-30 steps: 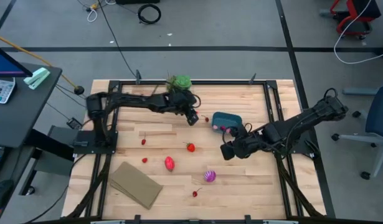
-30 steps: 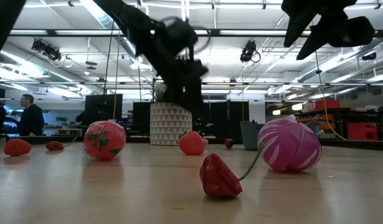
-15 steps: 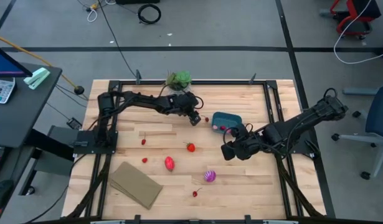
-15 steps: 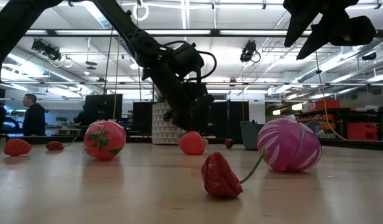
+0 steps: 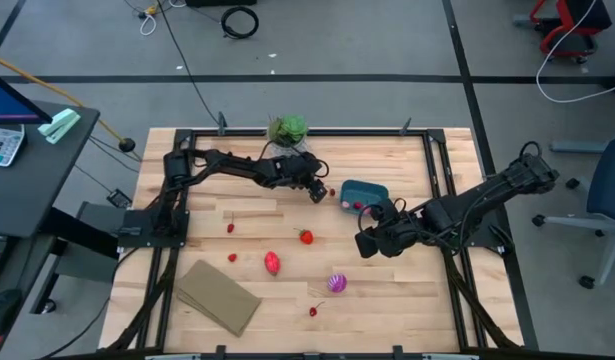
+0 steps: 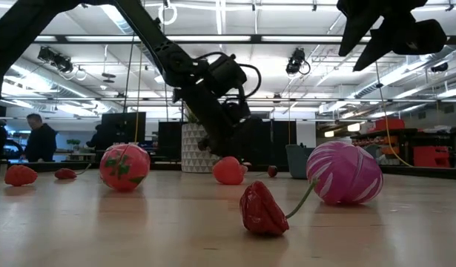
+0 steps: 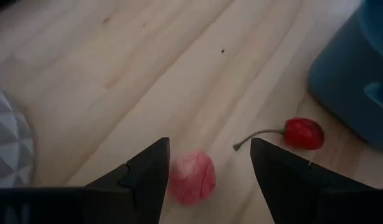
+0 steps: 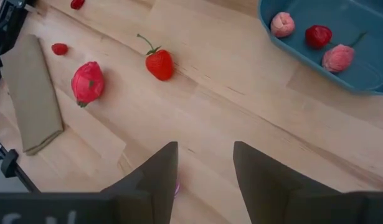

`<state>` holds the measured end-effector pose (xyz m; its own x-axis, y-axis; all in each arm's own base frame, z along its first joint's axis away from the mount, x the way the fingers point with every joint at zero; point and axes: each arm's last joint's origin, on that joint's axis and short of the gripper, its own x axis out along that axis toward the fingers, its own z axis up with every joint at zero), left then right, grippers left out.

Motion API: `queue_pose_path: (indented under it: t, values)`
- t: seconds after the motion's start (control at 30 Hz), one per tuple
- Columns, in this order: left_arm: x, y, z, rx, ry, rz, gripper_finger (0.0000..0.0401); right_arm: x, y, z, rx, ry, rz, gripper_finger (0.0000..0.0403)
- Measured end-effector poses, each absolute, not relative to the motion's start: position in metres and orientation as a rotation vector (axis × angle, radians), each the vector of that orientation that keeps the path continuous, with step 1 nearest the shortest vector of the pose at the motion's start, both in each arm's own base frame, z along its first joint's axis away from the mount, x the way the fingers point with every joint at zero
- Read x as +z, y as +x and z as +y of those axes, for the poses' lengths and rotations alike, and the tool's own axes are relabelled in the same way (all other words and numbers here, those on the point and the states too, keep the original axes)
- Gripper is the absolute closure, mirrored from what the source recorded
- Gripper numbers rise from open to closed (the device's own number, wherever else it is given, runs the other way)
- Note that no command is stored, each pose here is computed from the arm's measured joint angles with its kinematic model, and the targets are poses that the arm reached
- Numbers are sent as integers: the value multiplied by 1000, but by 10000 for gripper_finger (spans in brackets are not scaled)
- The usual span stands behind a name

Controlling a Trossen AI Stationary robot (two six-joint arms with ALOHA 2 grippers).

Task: Pick and placing Produce into tupperware
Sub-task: Put the pink peach into the blue bin

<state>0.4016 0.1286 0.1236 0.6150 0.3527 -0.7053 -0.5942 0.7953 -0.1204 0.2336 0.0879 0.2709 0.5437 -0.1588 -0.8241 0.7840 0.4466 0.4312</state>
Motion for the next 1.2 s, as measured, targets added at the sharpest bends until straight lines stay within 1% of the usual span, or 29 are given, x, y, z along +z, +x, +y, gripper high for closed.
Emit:
queue_pose_path:
  t: [0.17, 0.3, 0.4, 0.63, 0.8, 0.97, 1.2]
  values:
    - [113, 401, 130, 600, -385, 740, 171, 270, 233, 88, -670, 921, 801, 241]
    - [110, 402, 130, 615, -373, 739, 182, 270, 233, 88, -670, 918, 802, 241]
    - [110, 402, 129, 628, -391, 734, 201, 270, 233, 88, -663, 903, 807, 241]
    - [109, 405, 118, 618, -402, 733, 260, 270, 233, 88, -662, 902, 807, 241]
    - [110, 408, 106, 600, -424, 727, 286, 270, 233, 88, -662, 902, 807, 241]
    - [119, 411, 90, 512, -466, 725, 289, 270, 233, 88, -661, 902, 807, 241]
    - [143, 415, 67, 444, -448, 668, 288, 270, 230, 94, -644, 902, 816, 241]
